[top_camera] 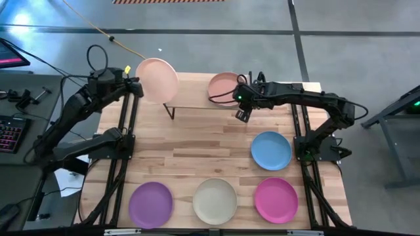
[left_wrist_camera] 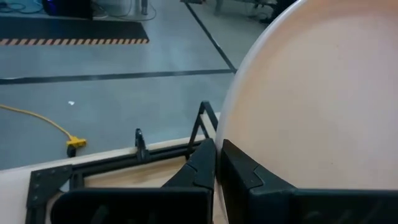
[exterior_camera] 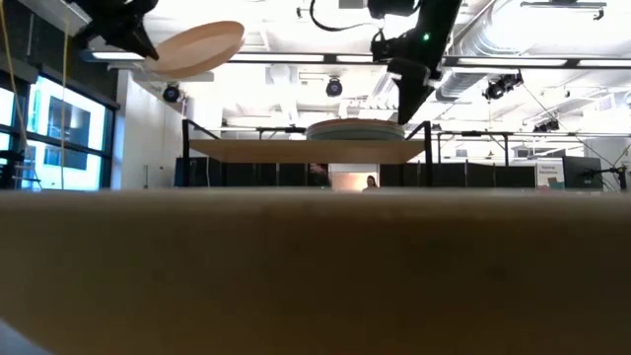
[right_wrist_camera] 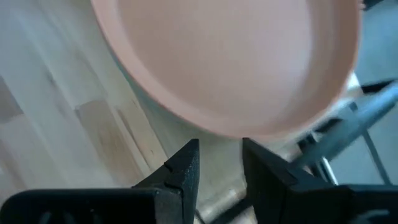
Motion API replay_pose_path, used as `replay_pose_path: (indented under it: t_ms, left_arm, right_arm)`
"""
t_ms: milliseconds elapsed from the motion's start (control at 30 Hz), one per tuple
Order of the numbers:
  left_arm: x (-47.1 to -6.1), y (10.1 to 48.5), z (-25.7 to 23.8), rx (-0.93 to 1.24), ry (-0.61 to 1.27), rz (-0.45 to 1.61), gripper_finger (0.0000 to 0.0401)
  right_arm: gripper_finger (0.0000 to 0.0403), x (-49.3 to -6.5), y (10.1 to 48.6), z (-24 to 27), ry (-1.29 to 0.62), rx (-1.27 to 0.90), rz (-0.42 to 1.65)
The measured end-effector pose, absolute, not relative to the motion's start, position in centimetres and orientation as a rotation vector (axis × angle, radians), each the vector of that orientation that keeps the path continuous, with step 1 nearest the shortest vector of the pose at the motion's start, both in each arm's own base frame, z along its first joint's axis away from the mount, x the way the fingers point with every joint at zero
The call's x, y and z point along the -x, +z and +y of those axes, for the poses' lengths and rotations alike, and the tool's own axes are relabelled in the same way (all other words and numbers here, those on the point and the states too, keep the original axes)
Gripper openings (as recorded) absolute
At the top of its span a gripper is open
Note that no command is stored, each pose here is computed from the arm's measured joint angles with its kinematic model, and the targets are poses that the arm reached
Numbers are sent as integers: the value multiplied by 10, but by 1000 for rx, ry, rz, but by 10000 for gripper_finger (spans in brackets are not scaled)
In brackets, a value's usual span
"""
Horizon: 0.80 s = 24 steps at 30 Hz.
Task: Place and stack plates onto a shelf
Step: Stack the light pink plate into the light orange plate on the shelf
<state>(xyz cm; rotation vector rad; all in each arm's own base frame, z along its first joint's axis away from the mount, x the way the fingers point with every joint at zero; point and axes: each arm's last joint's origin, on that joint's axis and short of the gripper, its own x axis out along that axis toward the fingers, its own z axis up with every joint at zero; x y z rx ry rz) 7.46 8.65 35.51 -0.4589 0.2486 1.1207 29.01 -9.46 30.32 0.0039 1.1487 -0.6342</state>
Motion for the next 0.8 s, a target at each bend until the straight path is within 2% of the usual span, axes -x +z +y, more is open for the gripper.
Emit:
replay_pose_path:
  t_ms: [300,800]
  left_arm:
    - [-96,352,106,456,1077,268,0]
    - [-142,346,147,436,922,218,0]
  right_arm:
    - [104,-284,325,-84,-612,24,1094]
    - [104,-277,323,-83,-631,-8,1153]
